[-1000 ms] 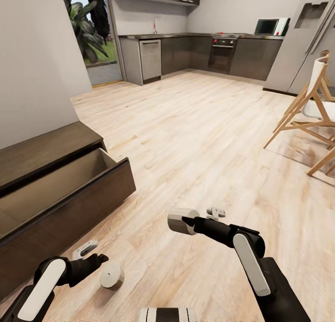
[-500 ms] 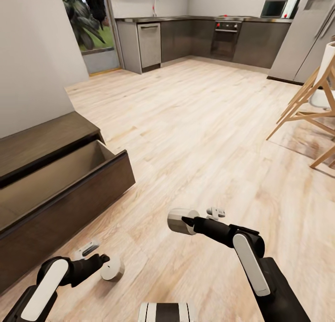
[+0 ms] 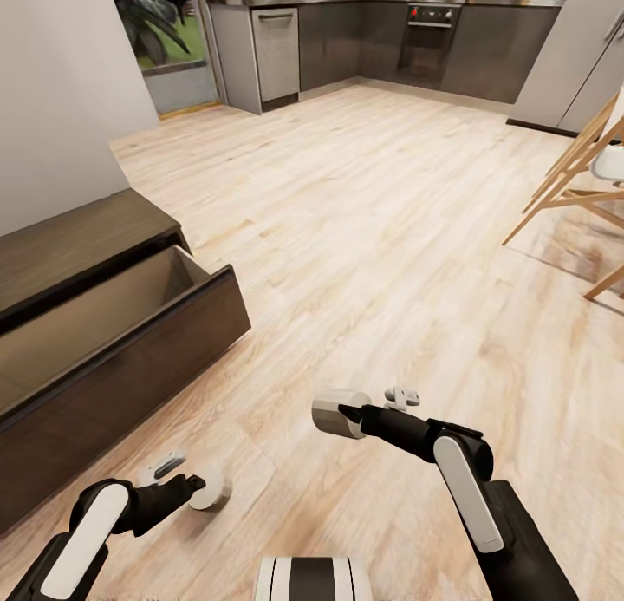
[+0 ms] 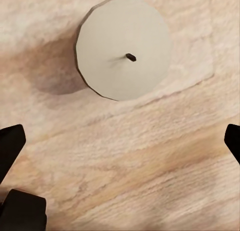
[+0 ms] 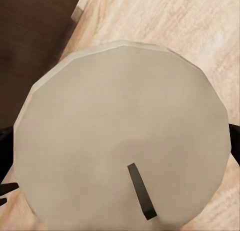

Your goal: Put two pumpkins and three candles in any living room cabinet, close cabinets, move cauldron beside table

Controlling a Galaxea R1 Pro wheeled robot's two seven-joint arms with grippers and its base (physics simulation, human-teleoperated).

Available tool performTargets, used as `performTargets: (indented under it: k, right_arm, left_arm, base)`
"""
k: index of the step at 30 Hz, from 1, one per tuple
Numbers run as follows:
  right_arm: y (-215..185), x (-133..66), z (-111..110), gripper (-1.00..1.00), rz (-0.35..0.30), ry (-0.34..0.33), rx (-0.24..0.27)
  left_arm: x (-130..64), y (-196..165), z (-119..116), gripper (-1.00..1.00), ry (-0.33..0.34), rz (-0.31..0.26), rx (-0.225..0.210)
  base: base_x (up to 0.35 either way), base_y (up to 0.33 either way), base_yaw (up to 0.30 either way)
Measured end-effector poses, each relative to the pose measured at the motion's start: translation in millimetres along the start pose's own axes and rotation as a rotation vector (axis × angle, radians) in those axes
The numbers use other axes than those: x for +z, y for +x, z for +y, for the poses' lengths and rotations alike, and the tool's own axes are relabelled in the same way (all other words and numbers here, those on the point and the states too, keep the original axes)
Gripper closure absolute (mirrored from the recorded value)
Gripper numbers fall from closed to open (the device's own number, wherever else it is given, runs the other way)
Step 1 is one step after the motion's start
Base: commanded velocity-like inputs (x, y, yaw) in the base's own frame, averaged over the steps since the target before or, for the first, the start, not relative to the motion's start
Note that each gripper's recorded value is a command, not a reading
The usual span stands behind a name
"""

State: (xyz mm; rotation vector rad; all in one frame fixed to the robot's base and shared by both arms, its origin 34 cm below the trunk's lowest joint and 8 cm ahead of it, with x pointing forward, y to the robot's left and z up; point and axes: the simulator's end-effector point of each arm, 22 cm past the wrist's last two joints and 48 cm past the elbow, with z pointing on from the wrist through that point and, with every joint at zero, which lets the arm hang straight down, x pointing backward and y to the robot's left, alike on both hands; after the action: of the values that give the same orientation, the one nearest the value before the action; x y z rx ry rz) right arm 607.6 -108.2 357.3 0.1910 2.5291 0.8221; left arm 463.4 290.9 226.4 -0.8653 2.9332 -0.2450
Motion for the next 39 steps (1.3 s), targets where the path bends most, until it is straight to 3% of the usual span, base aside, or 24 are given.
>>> performTargets:
  k: [14,22,23,29,33,39]
  right_arm:
    - [2,1.3,-1,1.00,0.004,0.000,0.003]
    - [12,10.4,-11,1.00,0.029,0.006,0.016]
    - [13,11.4,-9,1.00,0.034,-0.006,0.020]
    - [33,6.6,51,1.00,0.128,-0.301,0.128]
    - [39,7.8,56,1.00,0.147,-0.346,0.145]
    - [46,14.7,50,1.00,0.164,-0.348,0.164]
  left_arm:
    - [1.3,4,-6,-1.00,0.006,0.007,0.020]
    - [13.2,13,1,-1.00,-0.011,0.035,0.017]
    - [14.8,14,2,-1.00,-0.013,0.039,0.016]
    - [23.5,20,7,-1.00,-0.025,0.060,0.012]
    - [29.3,25,10,-1.00,-0.033,0.074,0.010]
    - [37.1,31,14,-1.00,-0.040,0.092,0.007]
  base:
    - [0.000,0.000,0.000]
    - [0.000,0.000,0.000]
    - [0.000,0.000,0.000]
    - [0.000,0.000,0.000]
    - [0.000,0.000,0.000]
    - [0.000,0.000,0.000]
